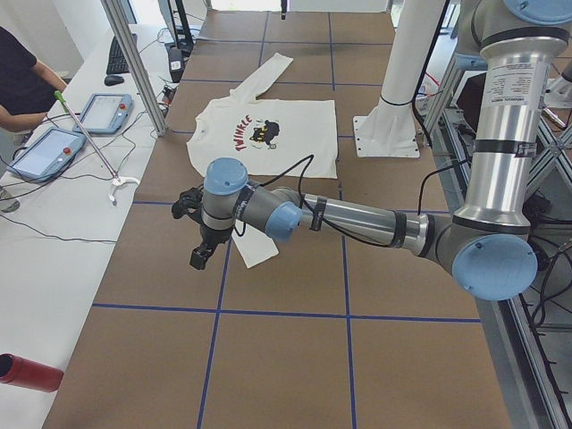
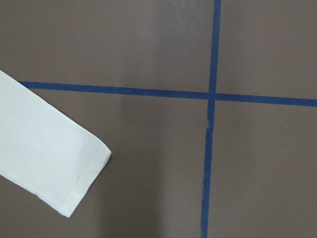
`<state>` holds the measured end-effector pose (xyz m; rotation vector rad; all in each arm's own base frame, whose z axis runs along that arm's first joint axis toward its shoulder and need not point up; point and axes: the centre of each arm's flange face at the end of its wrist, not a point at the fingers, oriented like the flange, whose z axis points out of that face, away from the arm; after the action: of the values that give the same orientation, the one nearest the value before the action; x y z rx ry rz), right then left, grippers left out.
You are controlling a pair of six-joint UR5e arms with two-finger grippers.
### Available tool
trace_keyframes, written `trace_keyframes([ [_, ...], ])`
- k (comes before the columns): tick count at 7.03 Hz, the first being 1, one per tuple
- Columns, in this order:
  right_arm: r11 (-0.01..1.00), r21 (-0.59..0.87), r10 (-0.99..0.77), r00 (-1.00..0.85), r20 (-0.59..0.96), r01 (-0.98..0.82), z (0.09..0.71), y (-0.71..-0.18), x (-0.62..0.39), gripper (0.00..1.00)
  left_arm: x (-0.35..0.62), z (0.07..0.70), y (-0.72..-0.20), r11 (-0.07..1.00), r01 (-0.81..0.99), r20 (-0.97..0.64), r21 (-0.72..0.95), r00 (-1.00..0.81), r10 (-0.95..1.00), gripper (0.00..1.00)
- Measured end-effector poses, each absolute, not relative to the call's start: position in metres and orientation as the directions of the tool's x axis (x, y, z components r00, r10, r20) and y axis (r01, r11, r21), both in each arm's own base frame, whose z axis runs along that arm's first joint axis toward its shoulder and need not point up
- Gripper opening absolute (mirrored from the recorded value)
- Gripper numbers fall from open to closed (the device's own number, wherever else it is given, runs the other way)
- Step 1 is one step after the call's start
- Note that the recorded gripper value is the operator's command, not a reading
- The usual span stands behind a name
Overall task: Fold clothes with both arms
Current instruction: 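Move the right gripper toward the sleeve nearest it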
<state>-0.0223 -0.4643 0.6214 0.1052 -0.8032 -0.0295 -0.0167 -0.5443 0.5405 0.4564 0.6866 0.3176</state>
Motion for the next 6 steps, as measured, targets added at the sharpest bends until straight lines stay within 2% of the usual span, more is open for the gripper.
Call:
trace_keyframes([
  [3, 0.985, 0.170, -0.123, 0.668, 0.734, -0.006, 0.657, -0.463, -0.113, 1.00, -0.004, 0.535, -0.548, 0.867, -0.105, -0.556, 0.487, 0.729, 0.400, 1.00],
  [6, 0.989, 0.132, -0.061, 0.655, 0.753, -0.061, 0.635, -0.473, -0.172, 1.00, -0.001, 0.536, -0.548, 0.871, -0.101, -0.562, 0.481, 0.726, 0.395, 1.00],
])
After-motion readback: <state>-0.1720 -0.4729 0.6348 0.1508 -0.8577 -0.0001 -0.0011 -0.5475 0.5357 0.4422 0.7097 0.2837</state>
